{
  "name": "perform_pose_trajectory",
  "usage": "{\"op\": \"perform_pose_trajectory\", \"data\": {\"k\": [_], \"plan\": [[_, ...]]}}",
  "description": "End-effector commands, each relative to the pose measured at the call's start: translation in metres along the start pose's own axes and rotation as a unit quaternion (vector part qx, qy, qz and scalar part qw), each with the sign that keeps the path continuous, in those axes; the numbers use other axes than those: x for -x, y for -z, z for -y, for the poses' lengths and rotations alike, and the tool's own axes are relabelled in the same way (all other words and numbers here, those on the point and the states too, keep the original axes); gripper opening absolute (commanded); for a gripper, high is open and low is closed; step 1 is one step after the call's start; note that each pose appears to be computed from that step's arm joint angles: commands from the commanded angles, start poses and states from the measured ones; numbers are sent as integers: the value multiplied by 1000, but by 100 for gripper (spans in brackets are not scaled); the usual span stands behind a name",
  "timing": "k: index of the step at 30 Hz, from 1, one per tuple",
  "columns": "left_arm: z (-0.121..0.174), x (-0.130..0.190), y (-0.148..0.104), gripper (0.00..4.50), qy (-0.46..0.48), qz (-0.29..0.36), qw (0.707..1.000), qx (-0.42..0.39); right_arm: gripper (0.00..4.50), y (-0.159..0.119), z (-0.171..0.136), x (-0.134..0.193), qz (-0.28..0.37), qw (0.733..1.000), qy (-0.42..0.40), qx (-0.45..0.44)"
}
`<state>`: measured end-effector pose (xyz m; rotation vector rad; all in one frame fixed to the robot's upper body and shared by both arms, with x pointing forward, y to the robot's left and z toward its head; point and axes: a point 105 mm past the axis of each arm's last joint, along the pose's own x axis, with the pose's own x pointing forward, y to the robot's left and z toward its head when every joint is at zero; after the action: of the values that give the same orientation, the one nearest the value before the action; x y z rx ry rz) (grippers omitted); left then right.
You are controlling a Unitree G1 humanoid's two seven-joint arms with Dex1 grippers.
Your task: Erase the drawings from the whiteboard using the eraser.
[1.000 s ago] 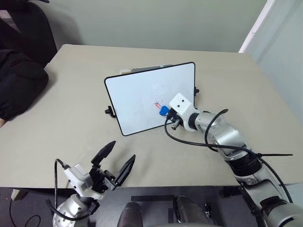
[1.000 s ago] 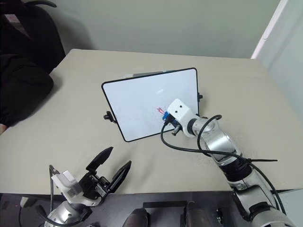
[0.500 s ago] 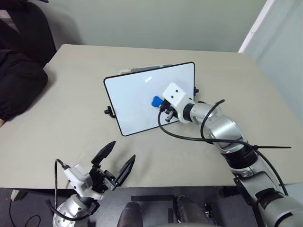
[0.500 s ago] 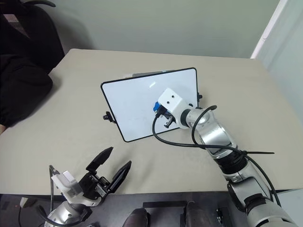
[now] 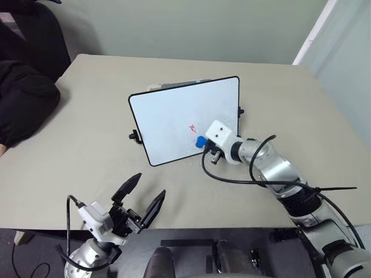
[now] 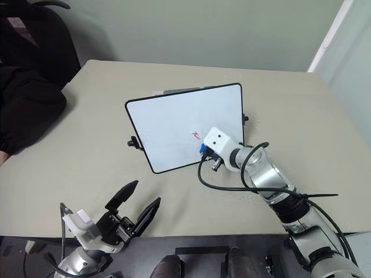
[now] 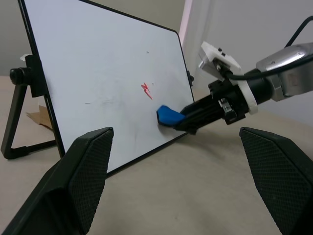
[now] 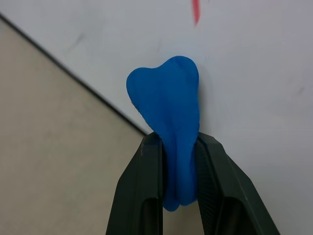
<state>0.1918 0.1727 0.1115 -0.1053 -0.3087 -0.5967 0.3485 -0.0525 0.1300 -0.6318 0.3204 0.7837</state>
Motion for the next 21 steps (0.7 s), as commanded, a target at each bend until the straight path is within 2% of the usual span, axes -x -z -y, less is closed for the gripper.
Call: {"op": "perform_pose_trajectory", "data": {"k": [1, 6, 13, 16, 21], "plan": [[3, -2, -11, 450, 8, 20, 1000, -9, 75, -24, 14, 7, 36, 999, 29, 16], [5, -3, -11, 450, 10, 21, 1000, -9, 75, -52, 26, 9, 79, 996, 47, 16], [6, -3, -11, 450, 11, 21, 1000, -9, 75, -63, 47, 8, 91, 992, 85, 16], [5, -3, -11, 450, 9, 21, 1000, -9, 75, -50, 41, 5, 75, 994, 76, 16], [5, -4, -11, 450, 8, 22, 1000, -8, 75, -24, 14, -1, 36, 999, 20, 25]]}}
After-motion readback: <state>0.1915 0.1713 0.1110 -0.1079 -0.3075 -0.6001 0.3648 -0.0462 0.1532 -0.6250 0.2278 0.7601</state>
